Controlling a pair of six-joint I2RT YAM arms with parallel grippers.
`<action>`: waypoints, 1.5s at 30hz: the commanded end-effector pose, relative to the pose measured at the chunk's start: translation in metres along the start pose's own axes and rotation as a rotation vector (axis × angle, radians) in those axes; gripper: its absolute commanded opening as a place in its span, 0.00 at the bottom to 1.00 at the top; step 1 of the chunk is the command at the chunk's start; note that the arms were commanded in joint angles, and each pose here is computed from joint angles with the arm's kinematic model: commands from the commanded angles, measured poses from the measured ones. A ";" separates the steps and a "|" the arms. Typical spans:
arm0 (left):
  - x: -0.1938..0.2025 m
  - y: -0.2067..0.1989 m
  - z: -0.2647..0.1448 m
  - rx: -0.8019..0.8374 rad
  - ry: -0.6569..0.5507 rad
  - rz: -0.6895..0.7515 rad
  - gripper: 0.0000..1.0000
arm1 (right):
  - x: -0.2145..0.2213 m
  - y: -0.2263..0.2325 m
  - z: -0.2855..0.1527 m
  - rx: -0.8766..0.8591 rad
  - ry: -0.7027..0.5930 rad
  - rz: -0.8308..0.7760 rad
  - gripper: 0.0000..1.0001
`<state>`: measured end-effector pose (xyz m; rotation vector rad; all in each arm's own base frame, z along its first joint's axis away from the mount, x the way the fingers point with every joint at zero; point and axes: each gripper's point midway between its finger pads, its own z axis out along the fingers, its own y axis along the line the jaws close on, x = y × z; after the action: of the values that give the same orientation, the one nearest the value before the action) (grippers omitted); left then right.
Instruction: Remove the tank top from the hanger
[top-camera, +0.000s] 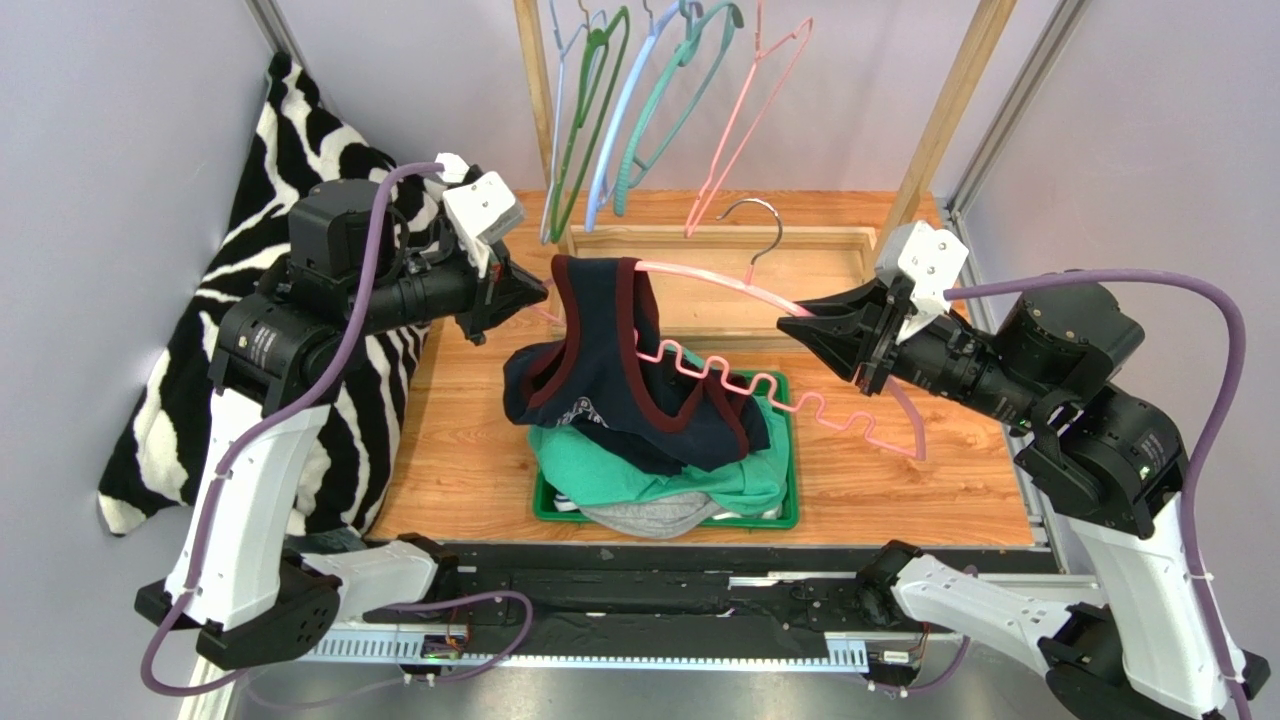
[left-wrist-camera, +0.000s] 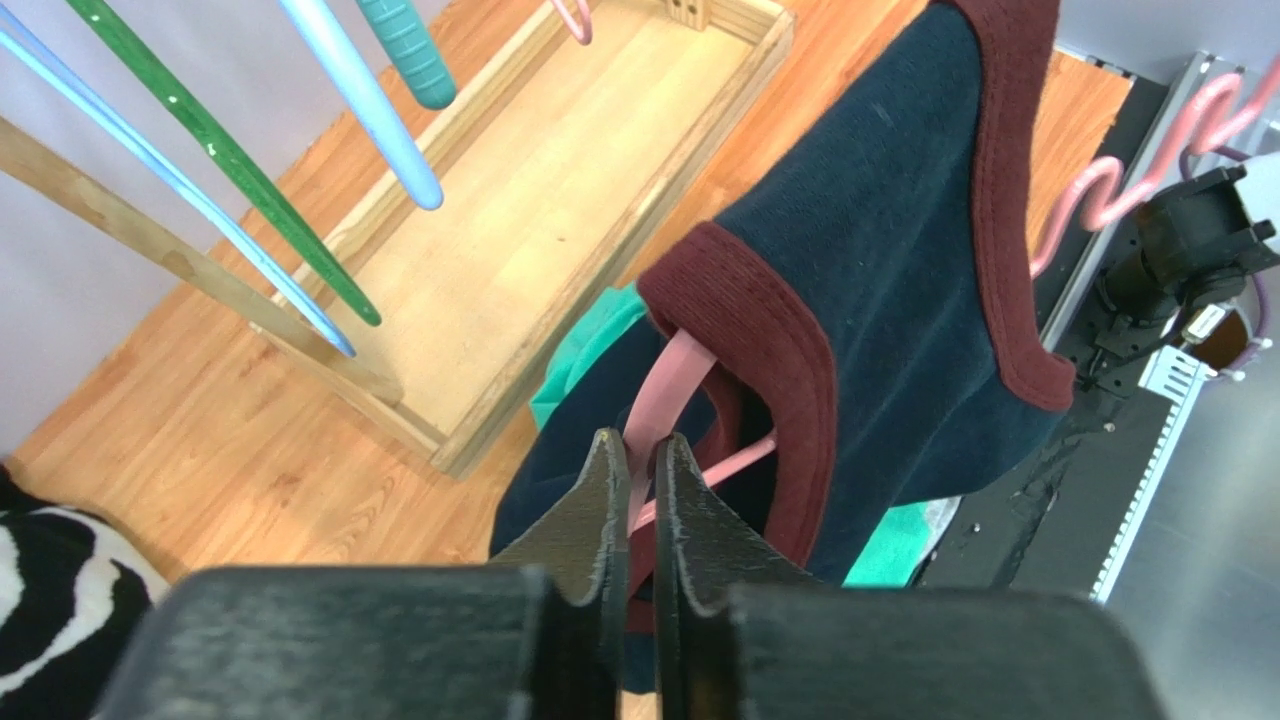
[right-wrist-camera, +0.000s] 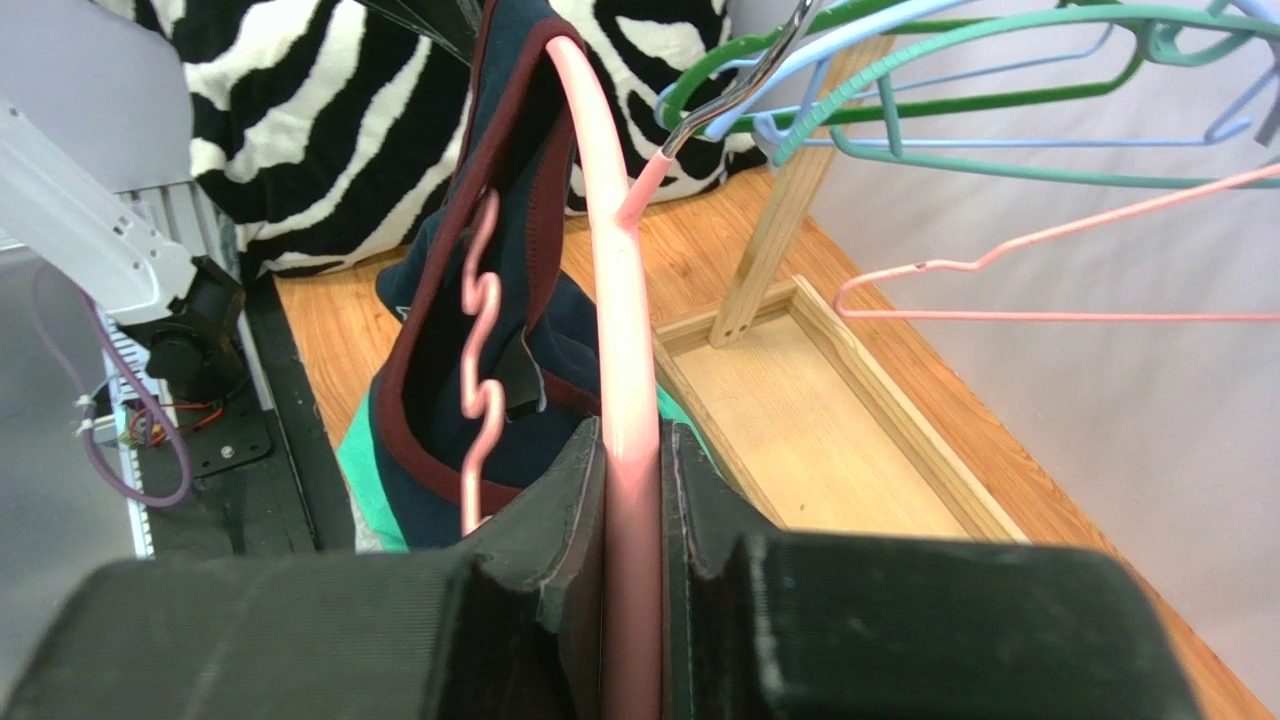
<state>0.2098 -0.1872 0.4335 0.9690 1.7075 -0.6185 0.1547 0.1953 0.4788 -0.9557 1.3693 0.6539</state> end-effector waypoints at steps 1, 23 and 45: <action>-0.024 -0.028 0.000 0.149 -0.080 -0.017 0.00 | -0.037 -0.004 0.001 0.007 -0.132 -0.048 0.00; -0.029 -0.049 -0.030 0.195 -0.129 0.038 0.56 | -0.024 -0.001 -0.041 0.079 -0.102 -0.046 0.00; 0.005 -0.070 -0.010 0.368 -0.049 -0.094 0.97 | -0.041 -0.009 -0.018 0.062 -0.158 -0.115 0.00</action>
<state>0.1601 -0.1918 0.4434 1.0399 1.6095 -0.7875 0.1399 0.1701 0.4895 -0.9292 1.3037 0.5774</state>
